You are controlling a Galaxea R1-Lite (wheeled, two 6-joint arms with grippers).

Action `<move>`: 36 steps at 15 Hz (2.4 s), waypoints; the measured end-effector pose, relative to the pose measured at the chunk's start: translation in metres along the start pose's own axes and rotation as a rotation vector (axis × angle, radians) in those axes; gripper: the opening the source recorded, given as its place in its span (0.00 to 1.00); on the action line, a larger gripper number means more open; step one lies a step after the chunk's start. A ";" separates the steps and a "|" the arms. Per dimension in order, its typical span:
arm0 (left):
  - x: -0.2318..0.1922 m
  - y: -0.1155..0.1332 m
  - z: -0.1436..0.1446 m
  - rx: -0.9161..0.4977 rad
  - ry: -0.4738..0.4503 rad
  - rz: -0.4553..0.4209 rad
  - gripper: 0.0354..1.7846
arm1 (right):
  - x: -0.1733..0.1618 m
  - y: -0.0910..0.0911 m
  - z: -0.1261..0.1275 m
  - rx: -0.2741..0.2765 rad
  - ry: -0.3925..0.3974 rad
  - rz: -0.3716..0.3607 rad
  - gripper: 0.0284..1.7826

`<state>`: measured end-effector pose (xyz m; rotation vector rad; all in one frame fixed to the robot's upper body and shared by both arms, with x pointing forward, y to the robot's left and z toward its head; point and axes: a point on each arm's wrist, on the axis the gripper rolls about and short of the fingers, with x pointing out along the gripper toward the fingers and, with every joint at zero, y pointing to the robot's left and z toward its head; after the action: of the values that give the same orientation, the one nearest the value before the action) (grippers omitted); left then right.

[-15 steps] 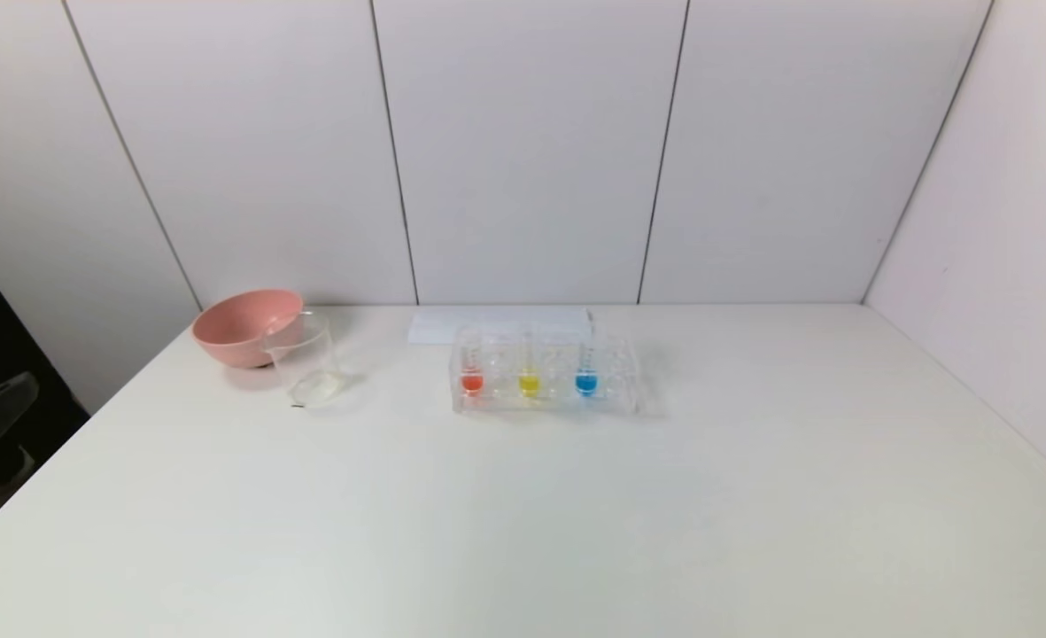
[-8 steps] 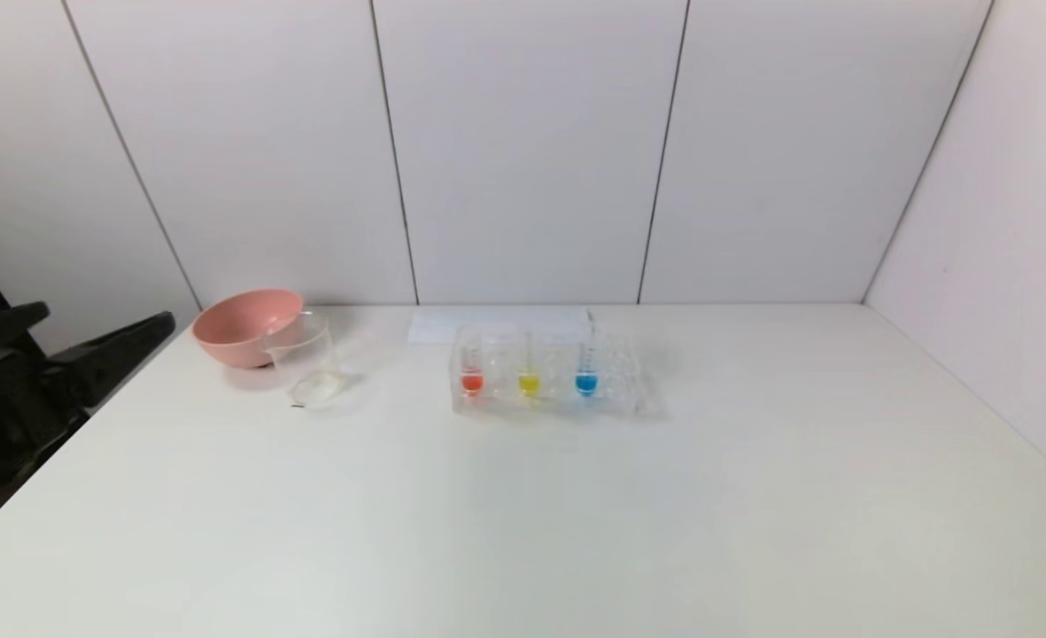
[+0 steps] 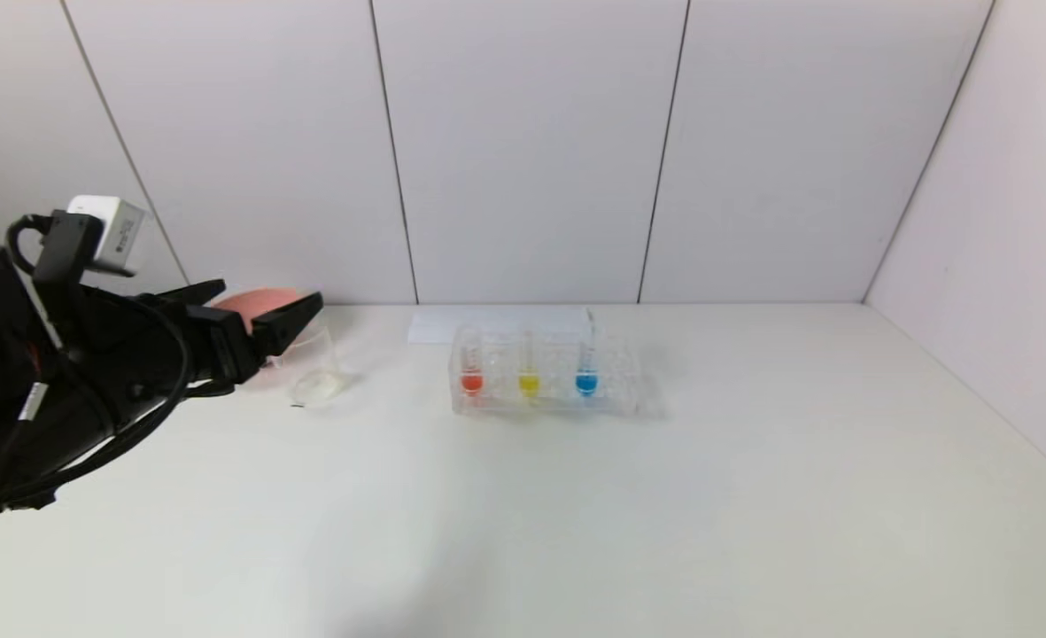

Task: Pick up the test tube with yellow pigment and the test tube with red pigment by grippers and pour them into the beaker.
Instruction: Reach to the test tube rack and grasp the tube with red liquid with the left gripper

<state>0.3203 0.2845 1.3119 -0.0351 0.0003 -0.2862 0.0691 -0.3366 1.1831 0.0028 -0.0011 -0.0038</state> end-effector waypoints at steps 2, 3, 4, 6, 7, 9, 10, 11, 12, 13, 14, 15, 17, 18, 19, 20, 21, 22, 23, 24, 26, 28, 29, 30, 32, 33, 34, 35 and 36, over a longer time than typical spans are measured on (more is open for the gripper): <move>0.014 -0.006 -0.010 -0.003 0.020 -0.031 0.99 | 0.000 0.000 0.000 0.000 0.000 0.000 0.95; 0.019 -0.011 -0.016 -0.006 0.042 -0.050 0.99 | 0.000 0.000 0.000 0.000 0.000 0.000 0.95; 0.024 -0.015 -0.021 -0.007 0.059 -0.067 0.99 | 0.000 0.000 0.000 0.000 0.000 0.000 0.95; 0.034 -0.025 -0.028 -0.006 0.068 -0.102 0.99 | 0.000 0.000 0.000 0.000 0.000 0.001 0.95; 0.039 -0.030 -0.031 -0.006 0.066 -0.122 0.99 | 0.000 0.000 0.000 0.000 0.000 0.001 0.95; 0.049 -0.040 -0.037 -0.006 0.054 -0.158 0.99 | 0.000 0.000 0.000 0.000 0.000 0.000 0.95; 0.054 -0.044 -0.041 -0.007 0.054 -0.171 0.99 | 0.000 0.000 0.000 0.000 0.000 0.001 0.95; 0.059 -0.047 -0.046 -0.010 0.062 -0.181 0.99 | 0.000 0.000 0.000 0.000 0.000 0.001 0.95; 0.064 -0.051 -0.051 -0.014 0.070 -0.191 0.99 | 0.000 0.000 0.000 0.000 0.000 0.000 0.95; 0.069 -0.054 -0.056 -0.016 0.073 -0.199 0.99 | 0.000 0.000 0.000 0.000 0.000 0.000 0.95; 0.074 -0.056 -0.061 -0.017 0.072 -0.204 0.99 | 0.000 0.000 0.000 0.000 0.000 0.000 0.95; 0.078 -0.058 -0.065 -0.016 0.074 -0.197 0.99 | 0.000 0.000 0.000 0.000 0.000 0.001 0.95; 0.086 -0.063 -0.073 -0.012 0.082 -0.171 0.99 | 0.000 0.000 0.000 0.000 0.000 0.001 0.95; 0.089 -0.066 -0.076 -0.010 0.085 -0.174 0.99 | 0.000 0.000 0.000 0.000 0.000 0.001 0.95; 0.092 -0.070 -0.080 -0.009 0.088 -0.180 0.99 | 0.000 0.000 0.000 0.000 0.000 0.000 0.95; 0.096 -0.073 -0.083 -0.008 0.092 -0.182 0.99 | 0.000 0.000 0.000 0.000 0.000 0.000 0.95; 0.100 -0.077 -0.087 -0.006 0.095 -0.169 0.99 | 0.000 0.000 0.000 0.000 0.000 0.000 0.95; 0.104 -0.081 -0.090 -0.001 0.095 -0.149 0.99 | 0.000 0.000 0.000 0.000 0.000 0.000 0.95; 0.108 -0.086 -0.093 0.003 0.096 -0.132 0.99 | 0.000 0.000 0.000 0.000 0.000 0.000 0.95; 0.112 -0.091 -0.095 0.004 0.094 -0.121 0.99 | 0.000 0.000 0.000 0.000 0.000 0.001 0.95; 0.118 -0.098 -0.099 0.007 0.093 -0.104 0.99 | 0.000 0.000 0.000 0.000 0.000 0.001 0.95; 0.125 -0.105 -0.103 0.010 0.089 -0.056 0.99 | 0.000 0.000 0.000 0.000 0.000 0.000 0.95; 0.128 -0.109 -0.105 0.011 0.087 -0.038 0.99 | 0.000 0.000 0.000 0.000 0.000 0.000 0.95; 0.132 -0.111 -0.108 0.013 0.087 -0.028 0.99 | 0.000 0.000 0.000 0.000 0.000 0.001 0.95; 0.138 -0.113 -0.113 0.014 0.086 0.000 0.99 | 0.000 0.000 0.000 0.000 0.000 0.001 0.95; 0.140 -0.113 -0.115 0.014 0.087 0.010 0.99 | 0.000 0.000 0.000 0.000 0.000 0.000 0.95; 0.142 -0.114 -0.117 0.016 0.089 0.018 0.99 | 0.000 0.000 0.000 0.000 0.000 0.000 0.95; 0.143 -0.114 -0.119 0.016 0.090 0.025 0.99 | 0.000 0.000 0.000 0.000 0.000 0.000 0.95; 0.144 -0.114 -0.120 0.017 0.091 0.029 0.99 | 0.000 0.000 0.000 0.000 0.000 0.000 0.95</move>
<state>0.4260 0.1301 1.1965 -0.0048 0.0887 -0.2581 0.0691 -0.3366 1.1831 0.0032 -0.0006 -0.0036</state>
